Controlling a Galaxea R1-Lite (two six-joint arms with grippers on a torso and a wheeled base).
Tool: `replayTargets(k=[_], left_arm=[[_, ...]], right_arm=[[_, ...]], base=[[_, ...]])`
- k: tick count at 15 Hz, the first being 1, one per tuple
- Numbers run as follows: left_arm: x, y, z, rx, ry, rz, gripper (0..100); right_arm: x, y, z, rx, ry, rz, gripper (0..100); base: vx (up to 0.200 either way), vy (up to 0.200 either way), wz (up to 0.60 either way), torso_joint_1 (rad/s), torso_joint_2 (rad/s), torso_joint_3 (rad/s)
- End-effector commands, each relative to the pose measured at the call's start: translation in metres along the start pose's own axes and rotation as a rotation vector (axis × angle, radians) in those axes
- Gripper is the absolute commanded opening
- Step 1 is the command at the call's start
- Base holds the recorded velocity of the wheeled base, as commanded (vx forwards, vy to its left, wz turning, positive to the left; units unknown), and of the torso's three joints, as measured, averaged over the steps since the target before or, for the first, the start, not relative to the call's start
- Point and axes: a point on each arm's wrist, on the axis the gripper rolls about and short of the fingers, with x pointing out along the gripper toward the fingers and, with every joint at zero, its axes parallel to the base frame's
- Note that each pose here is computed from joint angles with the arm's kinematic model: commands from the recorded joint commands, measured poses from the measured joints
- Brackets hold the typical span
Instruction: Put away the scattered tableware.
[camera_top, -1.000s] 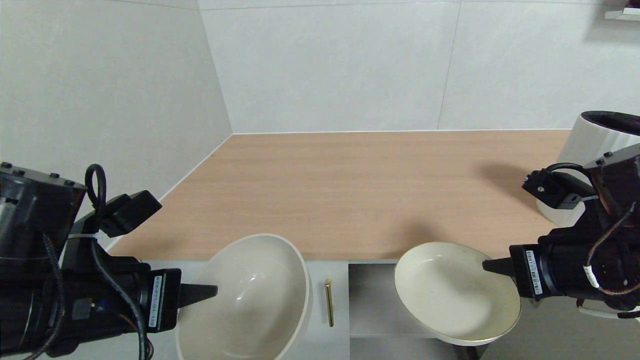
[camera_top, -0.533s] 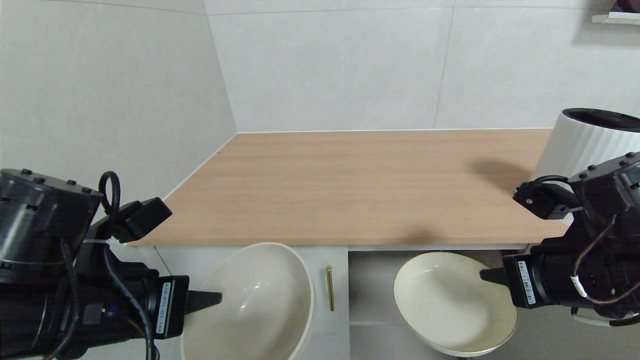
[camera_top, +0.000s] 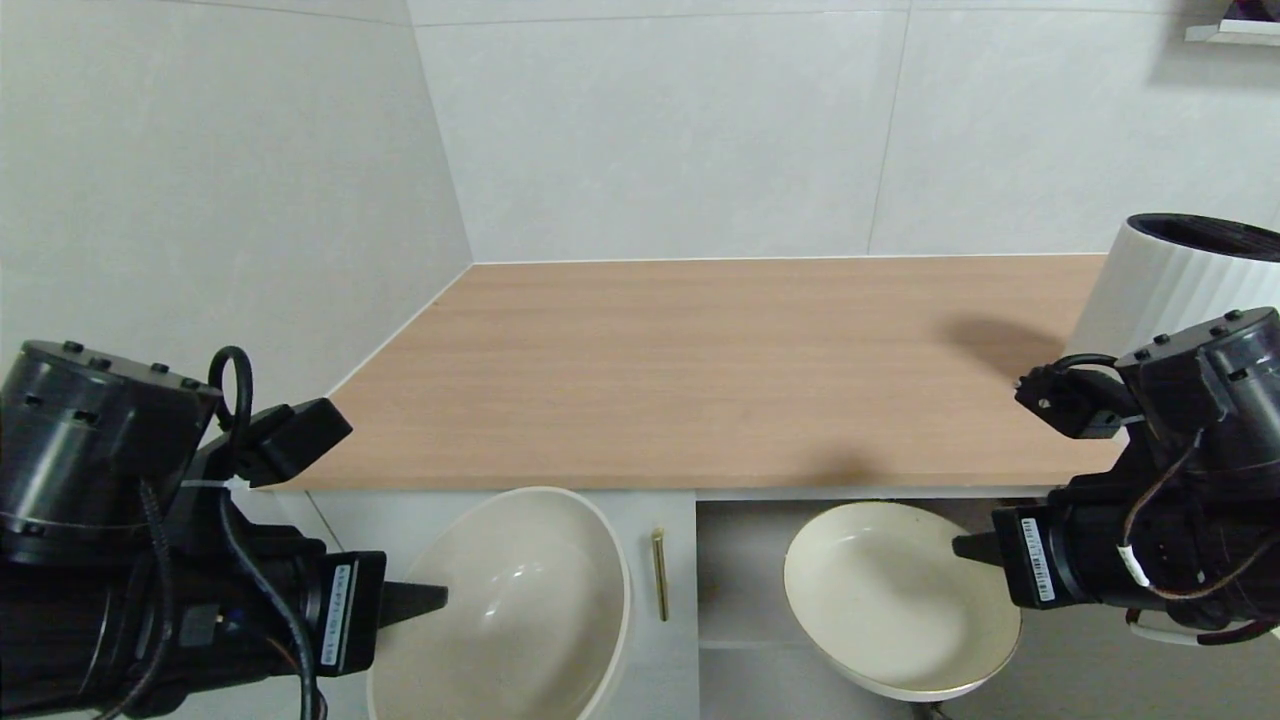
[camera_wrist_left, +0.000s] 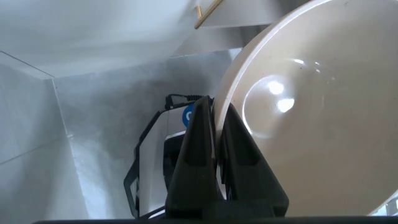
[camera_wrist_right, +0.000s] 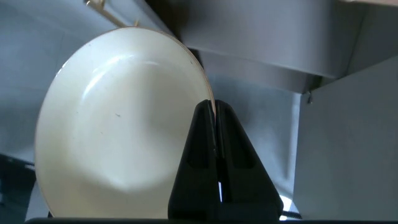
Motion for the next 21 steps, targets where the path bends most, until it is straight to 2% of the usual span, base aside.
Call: replayTargets(k=[1,5,15,21], left_arm=[[0.0021,0.0001,0.0003,-0.001,0.007,0.003,0],[0.0029,0.0002,0.0003,-0.002,0.009,0.004,0],[0.0046,0.0004,0.0005,-0.002,0.014,0.008,0],[0.0046,0.0003,0.0005,-0.002,0.015,0.007,0]], right_arm=[[0.0054,0.0001,-0.0011,-0.001,0.012,-0.005,0],[0.0078,0.0000,-0.0019,-0.001,0.014,-0.006,0],[0.0080,-0.0001,-0.0023,-0.001,0.015,-0.006,0],[0.0084,-0.0001,-0.0023,-0.001,0.016,-0.007,0]], base=[[0.000,0.000,0.00,0.000,0.00,0.000],[0.000,0.000,0.00,-0.086,0.22,0.128],[0.000,0.000,0.00,-0.164,0.46,0.289],[0.000,0.000,0.00,-0.078,0.34,0.246]])
